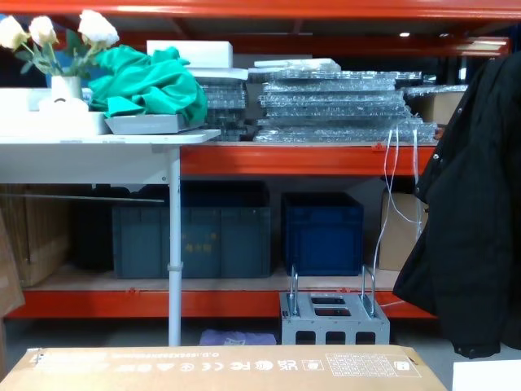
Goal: Use one hand to grasp the basket and place it at the designated location.
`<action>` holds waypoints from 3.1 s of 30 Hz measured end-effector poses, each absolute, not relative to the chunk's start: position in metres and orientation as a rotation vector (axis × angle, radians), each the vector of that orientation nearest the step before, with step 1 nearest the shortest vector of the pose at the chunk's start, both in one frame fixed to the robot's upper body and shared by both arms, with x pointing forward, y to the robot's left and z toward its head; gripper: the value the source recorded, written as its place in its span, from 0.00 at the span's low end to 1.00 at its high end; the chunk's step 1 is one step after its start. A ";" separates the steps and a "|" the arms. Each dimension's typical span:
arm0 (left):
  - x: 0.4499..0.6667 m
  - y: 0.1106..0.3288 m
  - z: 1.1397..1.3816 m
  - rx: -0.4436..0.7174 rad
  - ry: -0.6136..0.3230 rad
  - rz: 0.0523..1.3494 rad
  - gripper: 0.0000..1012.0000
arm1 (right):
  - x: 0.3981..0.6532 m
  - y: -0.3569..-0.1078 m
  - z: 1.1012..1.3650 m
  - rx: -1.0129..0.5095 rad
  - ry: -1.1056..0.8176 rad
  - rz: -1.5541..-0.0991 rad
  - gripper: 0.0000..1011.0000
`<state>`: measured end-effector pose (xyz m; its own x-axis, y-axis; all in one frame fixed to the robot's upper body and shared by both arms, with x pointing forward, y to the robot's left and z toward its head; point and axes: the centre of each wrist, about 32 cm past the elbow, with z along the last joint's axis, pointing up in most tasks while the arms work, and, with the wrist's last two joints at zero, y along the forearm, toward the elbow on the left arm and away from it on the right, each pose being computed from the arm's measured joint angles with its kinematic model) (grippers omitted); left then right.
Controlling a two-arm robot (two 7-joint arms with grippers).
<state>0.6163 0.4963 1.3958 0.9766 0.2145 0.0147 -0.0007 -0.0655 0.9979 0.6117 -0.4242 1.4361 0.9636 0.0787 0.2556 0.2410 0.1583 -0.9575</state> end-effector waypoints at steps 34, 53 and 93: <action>0.616 0.496 1.396 1.629 0.165 0.178 0.00 | 0.639 -0.414 1.386 -1.427 -0.176 -0.011 0.99; 0.616 0.496 1.396 1.629 0.165 0.178 0.00 | 0.640 -0.413 1.372 -1.438 -0.151 0.009 0.99; 0.616 0.496 1.396 1.629 0.165 0.178 0.00 | 0.635 -0.413 1.380 -1.435 -0.204 -0.032 0.23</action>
<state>0.6163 0.4963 1.3957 0.9766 0.2145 0.0147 -0.0006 -0.0655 0.9979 0.6349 -0.4125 1.3797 0.9821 0.1009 0.1590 0.1444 0.1386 -0.9798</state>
